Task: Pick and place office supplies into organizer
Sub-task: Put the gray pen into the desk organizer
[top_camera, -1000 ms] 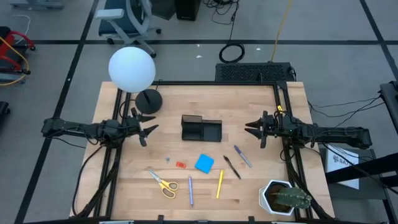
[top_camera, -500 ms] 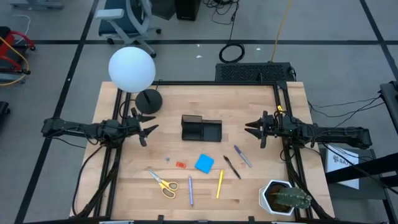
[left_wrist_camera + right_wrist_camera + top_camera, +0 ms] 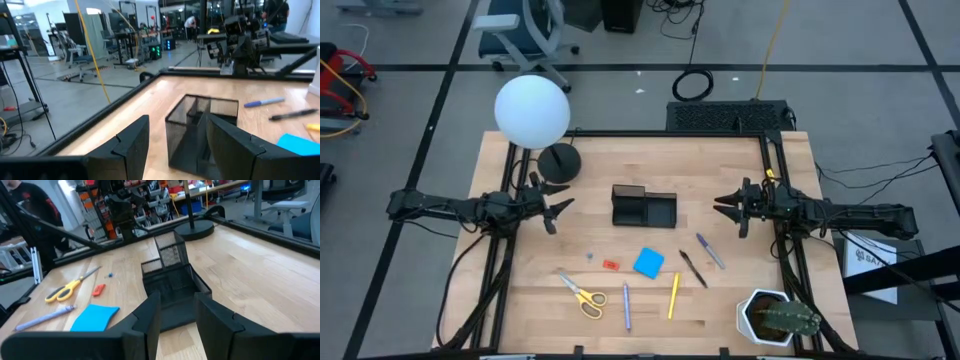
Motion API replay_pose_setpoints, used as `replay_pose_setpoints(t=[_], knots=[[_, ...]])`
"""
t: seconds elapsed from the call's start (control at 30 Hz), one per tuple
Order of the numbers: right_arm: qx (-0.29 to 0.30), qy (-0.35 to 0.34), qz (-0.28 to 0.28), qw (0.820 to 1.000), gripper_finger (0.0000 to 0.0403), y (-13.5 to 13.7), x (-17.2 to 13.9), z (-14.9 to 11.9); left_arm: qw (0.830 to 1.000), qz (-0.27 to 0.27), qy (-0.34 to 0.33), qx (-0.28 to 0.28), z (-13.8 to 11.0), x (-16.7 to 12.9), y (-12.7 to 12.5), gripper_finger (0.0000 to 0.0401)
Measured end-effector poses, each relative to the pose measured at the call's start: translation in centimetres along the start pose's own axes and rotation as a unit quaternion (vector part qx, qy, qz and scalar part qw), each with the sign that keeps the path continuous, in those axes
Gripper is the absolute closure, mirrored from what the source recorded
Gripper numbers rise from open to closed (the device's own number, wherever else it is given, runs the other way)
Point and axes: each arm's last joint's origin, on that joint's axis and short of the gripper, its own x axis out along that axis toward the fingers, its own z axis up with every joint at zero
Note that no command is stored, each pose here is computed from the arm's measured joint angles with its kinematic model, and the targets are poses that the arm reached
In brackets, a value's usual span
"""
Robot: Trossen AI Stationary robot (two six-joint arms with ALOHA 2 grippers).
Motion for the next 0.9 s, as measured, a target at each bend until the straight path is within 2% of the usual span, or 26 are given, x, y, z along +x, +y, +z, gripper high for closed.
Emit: replay_pose_setpoints(t=[0.1, 0.27, 0.43, 0.53, 0.8, 0.9], knots=[[0.004, -0.008, 0.002, 1.000, 0.0293, 0.0, 0.0, 0.2, 1.000, 0.000, -0.001, 0.005, 0.0, 0.0, 0.0, 0.0201], [0.018, -0.034, 0.010, 0.999, 0.0293, 0.2, 0.0, 0.7, 0.999, 0.000, -0.011, -0.041, 0.2, 0.0, 0.0, 0.0201], [0.019, -0.061, 0.018, 0.998, 0.0293, 0.3, -0.1, 1.2, 0.998, 0.003, -0.034, -0.060, 0.7, 0.0, 0.1, 0.0201], [0.011, -0.081, 0.023, 0.996, 0.0293, 0.4, -0.1, 1.6, 0.996, 0.022, -0.046, -0.067, 1.0, 0.0, 0.2, 0.0201], [-0.034, -0.131, 0.030, 0.990, 0.0293, 0.7, -0.3, 2.5, 0.990, 0.017, -0.062, -0.128, 1.3, -0.1, 0.2, 0.0201], [-0.040, -0.150, 0.021, 0.988, 0.0293, 0.7, -0.4, 2.8, 0.991, 0.017, -0.068, -0.117, 1.4, -0.1, 0.2, 0.0201]])
